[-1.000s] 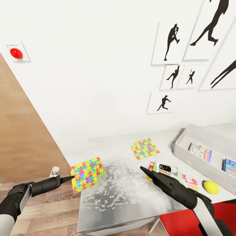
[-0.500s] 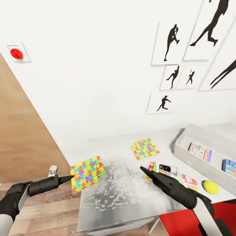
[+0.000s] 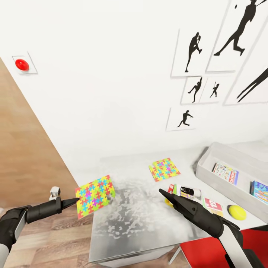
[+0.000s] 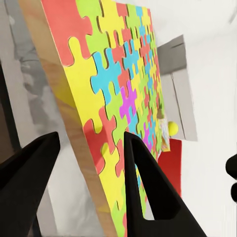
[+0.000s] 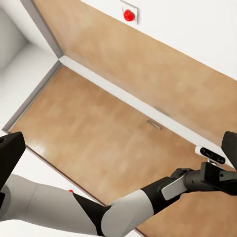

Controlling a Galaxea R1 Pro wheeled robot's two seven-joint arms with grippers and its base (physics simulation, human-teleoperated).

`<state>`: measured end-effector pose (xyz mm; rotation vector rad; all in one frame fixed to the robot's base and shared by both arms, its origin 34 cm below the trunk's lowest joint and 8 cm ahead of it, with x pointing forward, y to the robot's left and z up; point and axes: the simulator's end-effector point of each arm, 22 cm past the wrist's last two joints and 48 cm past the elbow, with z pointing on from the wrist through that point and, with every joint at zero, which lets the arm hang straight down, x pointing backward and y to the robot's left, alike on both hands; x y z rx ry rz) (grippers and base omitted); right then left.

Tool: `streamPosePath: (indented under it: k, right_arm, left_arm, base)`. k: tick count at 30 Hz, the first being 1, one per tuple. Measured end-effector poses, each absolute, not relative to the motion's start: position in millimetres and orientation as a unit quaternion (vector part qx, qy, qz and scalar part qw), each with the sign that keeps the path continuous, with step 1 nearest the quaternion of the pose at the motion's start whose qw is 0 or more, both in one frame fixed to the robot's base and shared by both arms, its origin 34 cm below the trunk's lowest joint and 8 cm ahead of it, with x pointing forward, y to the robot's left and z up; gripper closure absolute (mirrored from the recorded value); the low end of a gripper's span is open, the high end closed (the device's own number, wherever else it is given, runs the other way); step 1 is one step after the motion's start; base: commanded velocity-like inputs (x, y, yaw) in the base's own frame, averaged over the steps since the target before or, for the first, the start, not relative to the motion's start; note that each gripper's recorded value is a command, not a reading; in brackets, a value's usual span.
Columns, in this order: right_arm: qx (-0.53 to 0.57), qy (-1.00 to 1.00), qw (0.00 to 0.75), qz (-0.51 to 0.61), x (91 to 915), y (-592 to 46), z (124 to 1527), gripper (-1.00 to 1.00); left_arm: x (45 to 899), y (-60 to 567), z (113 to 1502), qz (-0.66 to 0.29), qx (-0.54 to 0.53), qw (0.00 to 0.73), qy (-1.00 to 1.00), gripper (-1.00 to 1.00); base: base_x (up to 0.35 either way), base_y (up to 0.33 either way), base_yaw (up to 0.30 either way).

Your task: Put all the toys in the child's room - the three board games (two on the bed and one on the table), the two jigsaw puzzles on the table, and the tennis ball on the table - inside the toy box on the table in the child's room.

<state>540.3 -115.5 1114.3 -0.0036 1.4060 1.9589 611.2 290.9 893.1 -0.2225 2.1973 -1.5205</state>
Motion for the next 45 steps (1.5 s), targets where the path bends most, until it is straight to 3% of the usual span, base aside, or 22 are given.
streamPosePath:
  k: [25, 45]
  right_arm:
    - [-0.010, 0.536, 0.383, 0.752, 531, -118, 1141, -1.00]
    - [-0.022, 0.530, 0.390, 0.753, 524, -119, 1154, -1.00]
  left_arm:
    - [607, 293, 926, -0.551, -0.073, 0.234, 0.797, 1.00]
    - [606, 301, 957, -0.567, -0.055, 0.252, 0.782, 1.00]
  base:
    - [-0.001, 0.000, 0.002]
    - [-0.092, 0.000, 0.000]
